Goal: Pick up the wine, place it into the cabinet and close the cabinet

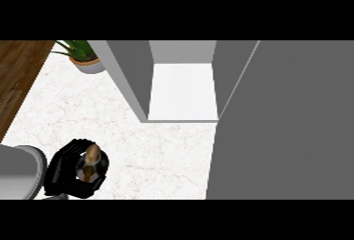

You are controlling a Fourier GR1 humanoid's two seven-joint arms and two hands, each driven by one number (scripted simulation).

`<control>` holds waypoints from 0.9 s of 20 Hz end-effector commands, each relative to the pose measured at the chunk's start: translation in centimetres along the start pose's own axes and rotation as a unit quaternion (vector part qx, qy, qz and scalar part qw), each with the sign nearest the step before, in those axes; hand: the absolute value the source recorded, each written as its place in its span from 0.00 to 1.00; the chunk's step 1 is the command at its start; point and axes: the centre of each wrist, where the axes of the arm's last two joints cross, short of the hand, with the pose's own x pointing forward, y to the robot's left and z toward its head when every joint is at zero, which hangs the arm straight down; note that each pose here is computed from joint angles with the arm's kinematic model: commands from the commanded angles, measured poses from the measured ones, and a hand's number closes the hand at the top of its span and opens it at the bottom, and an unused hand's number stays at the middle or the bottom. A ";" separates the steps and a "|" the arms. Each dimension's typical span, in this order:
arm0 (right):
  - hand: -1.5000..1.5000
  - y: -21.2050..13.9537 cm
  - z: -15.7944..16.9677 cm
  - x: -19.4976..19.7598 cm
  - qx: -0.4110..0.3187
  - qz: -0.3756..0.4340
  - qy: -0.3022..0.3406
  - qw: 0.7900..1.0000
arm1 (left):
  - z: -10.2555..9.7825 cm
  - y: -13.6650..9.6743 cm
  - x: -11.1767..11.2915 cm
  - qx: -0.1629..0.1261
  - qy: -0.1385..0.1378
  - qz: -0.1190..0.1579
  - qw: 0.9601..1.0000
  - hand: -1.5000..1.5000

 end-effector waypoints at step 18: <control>0.00 -1.0 1.6 0.8 0.006 -0.021 -0.023 0.999 | -2.9 -6.8 10.6 -0.047 -0.104 0.025 0.993 1.00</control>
